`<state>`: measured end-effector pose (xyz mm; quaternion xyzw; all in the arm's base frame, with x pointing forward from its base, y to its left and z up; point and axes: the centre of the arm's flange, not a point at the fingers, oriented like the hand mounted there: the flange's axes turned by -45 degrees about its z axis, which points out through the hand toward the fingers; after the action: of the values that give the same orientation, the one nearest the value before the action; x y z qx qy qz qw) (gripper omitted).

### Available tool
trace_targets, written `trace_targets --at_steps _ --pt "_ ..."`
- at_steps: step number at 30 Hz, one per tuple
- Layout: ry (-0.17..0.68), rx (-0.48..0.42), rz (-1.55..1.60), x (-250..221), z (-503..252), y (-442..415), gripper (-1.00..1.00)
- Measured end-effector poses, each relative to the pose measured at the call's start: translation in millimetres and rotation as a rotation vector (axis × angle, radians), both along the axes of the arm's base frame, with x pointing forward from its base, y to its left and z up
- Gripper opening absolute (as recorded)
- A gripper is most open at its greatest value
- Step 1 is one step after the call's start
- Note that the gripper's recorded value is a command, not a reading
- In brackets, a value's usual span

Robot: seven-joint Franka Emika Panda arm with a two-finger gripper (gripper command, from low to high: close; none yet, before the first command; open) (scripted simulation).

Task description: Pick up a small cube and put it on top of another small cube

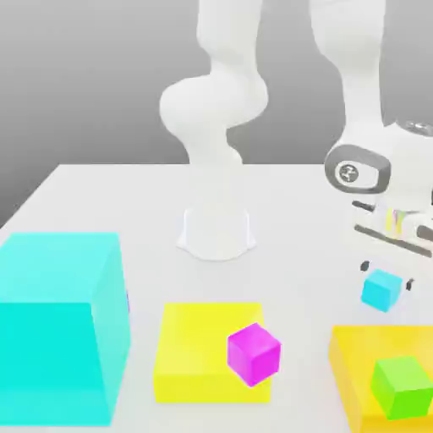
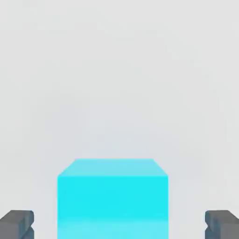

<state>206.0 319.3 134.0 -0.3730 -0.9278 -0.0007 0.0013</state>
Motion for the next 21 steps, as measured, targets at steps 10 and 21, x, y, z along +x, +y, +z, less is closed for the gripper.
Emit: trace_targets --at_steps 10,21 --pt "0.004 0.002 -0.002 0.2 21.8 1.7 -1.00" --pt "0.005 -0.004 -0.371 117.8 99.3 -7.9 -1.00"
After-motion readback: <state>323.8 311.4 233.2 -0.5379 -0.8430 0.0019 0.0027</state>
